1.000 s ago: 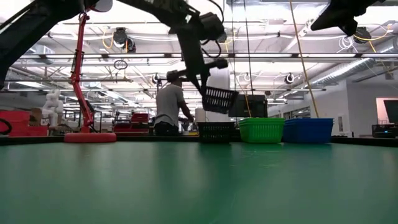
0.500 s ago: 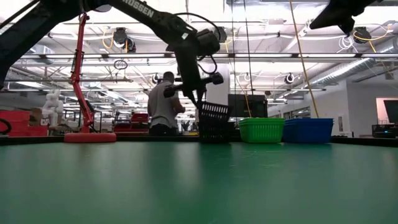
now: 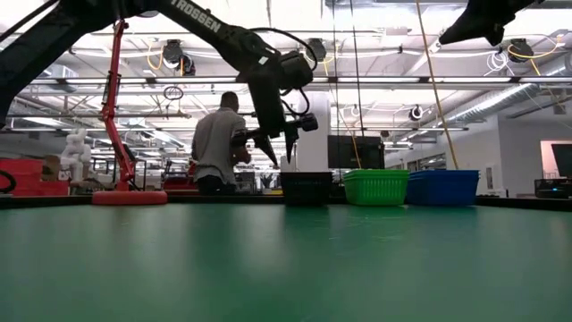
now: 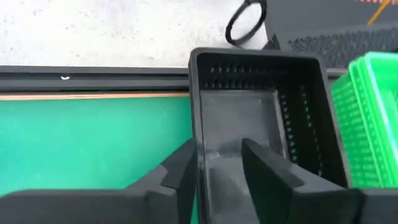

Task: Stack baskets by color
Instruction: Stack the black bin on the stacked black bin, then return to Home Position

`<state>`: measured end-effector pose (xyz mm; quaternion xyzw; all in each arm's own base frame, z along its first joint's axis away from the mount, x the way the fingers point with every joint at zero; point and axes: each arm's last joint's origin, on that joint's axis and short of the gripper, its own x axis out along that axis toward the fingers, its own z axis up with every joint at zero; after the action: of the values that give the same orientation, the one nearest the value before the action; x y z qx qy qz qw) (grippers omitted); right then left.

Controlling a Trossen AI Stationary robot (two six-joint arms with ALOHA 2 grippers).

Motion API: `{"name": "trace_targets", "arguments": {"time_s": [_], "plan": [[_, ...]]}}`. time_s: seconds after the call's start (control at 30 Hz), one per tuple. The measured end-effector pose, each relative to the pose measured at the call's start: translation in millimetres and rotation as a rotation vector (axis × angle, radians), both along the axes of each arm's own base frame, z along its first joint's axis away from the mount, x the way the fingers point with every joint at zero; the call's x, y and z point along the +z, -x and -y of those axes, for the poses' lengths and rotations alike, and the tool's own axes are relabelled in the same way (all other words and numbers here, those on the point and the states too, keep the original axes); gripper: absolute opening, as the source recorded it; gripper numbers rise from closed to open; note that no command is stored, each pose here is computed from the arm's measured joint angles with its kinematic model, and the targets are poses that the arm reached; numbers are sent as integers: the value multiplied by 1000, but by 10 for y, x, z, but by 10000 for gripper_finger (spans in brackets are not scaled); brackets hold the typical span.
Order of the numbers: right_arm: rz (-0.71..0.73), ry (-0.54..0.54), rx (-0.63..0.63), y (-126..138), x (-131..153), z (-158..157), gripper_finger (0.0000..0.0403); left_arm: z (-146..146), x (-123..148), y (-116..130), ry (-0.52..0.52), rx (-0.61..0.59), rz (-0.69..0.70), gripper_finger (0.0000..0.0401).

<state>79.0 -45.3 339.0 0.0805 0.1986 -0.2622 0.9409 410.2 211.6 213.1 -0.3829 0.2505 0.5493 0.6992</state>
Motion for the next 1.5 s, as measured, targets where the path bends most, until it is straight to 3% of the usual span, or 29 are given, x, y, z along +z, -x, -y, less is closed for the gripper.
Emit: {"name": "trace_targets", "arguments": {"time_s": [0.17, 0.27, 0.43, 0.63, 0.8, 1.1, 1.3, 1.5], "plan": [[-13, 12, 97, -84, -2, 21, 0, 24, 167, 62, 37, -111, 6, 156], [31, 64, 179, -148, 52, 35, 0, 83, 440, 128, 12, -180, 48, 158], [103, 113, 234, -250, 128, 75, 0, 343, 1006, 228, -174, -427, 50, 135], [151, 145, 230, -343, 179, 129, 0, 715, 1547, 457, -429, -753, -88, 100], [186, 176, 231, -409, 218, 167, 0, 970, 1858, 639, -517, -812, -60, 93], [233, 178, 294, -414, 260, 63, 0, 1446, 1978, 756, -511, -957, -76, 88], [286, 172, 418, -323, 305, -144, 0, 1847, 1939, 736, -466, -1059, -69, 9], [329, 173, 530, -226, 336, -329, 0, 2219, 1950, 745, -446, -1137, -21, 3]]}}
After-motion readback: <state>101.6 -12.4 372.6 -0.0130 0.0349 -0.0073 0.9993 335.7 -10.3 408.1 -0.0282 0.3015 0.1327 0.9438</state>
